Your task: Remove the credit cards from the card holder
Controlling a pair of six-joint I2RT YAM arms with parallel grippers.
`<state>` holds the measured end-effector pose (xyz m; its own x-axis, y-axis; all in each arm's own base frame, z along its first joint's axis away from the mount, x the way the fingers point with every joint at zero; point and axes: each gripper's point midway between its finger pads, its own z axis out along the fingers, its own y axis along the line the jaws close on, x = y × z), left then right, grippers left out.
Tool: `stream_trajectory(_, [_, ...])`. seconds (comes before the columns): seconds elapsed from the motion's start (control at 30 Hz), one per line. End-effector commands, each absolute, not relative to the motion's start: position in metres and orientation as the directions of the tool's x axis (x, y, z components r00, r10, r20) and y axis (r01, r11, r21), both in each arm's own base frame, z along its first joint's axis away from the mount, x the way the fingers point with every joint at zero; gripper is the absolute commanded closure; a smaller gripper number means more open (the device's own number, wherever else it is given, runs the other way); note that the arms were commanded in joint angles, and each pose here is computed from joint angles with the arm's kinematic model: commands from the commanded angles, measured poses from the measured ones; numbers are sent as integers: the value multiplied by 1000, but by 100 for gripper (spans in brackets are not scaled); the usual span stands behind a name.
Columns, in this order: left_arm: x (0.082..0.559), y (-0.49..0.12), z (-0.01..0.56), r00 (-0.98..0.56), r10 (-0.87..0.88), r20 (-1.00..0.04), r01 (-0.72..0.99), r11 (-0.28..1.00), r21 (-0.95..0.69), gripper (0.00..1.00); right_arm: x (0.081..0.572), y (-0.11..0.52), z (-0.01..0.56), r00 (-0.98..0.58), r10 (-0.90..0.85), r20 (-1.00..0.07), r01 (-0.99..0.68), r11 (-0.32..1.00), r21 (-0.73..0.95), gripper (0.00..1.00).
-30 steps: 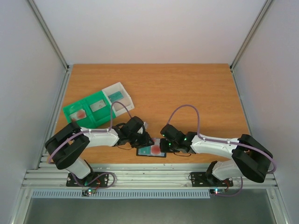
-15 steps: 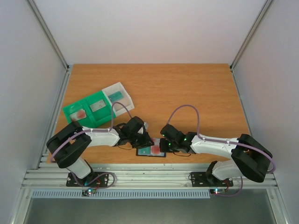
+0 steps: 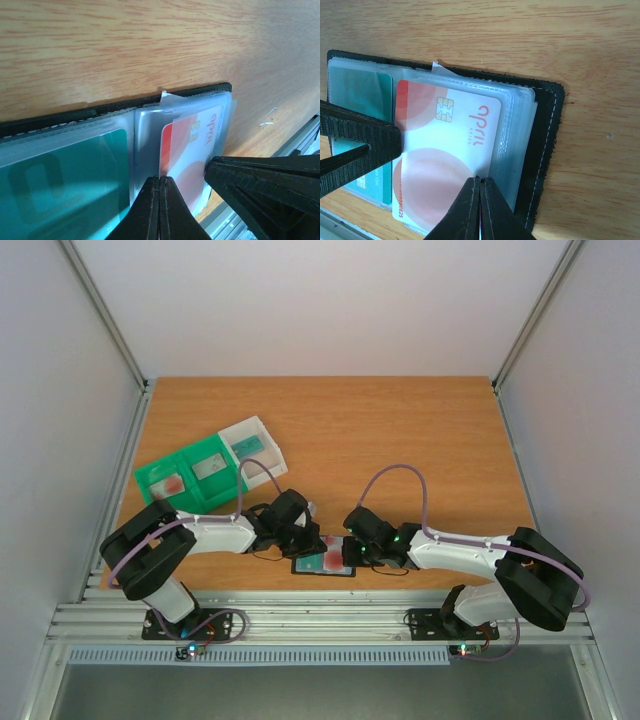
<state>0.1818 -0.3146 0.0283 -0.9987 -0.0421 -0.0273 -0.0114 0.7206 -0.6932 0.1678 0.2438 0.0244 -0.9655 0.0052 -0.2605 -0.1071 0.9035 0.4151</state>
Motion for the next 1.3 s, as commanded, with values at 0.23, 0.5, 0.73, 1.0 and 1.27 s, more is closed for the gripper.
stream_trajectory(0.23, [182,-315,41,-996,-21,-85,45,712,-701,100,163,230,7,-971,9,-239,-81,929,362,97])
stream_trajectory(0.5, [186,-310,44,-994,-25,-111,58,721,-690,99,162,229,6,-971,7,-238,-81,930,358,97])
stream_trajectory(0.73, [187,-304,41,-994,-45,-101,37,726,-687,100,162,229,3,-972,4,-235,-81,932,352,98])
stream_trajectory(1.0, [188,-296,41,-994,-59,-91,21,717,-697,100,163,229,3,-972,8,-235,-77,933,350,98])
stream_trajectory(1.27, [186,-297,46,-994,-68,-90,21,672,-740,100,162,232,4,-972,0,-237,-89,926,366,98])
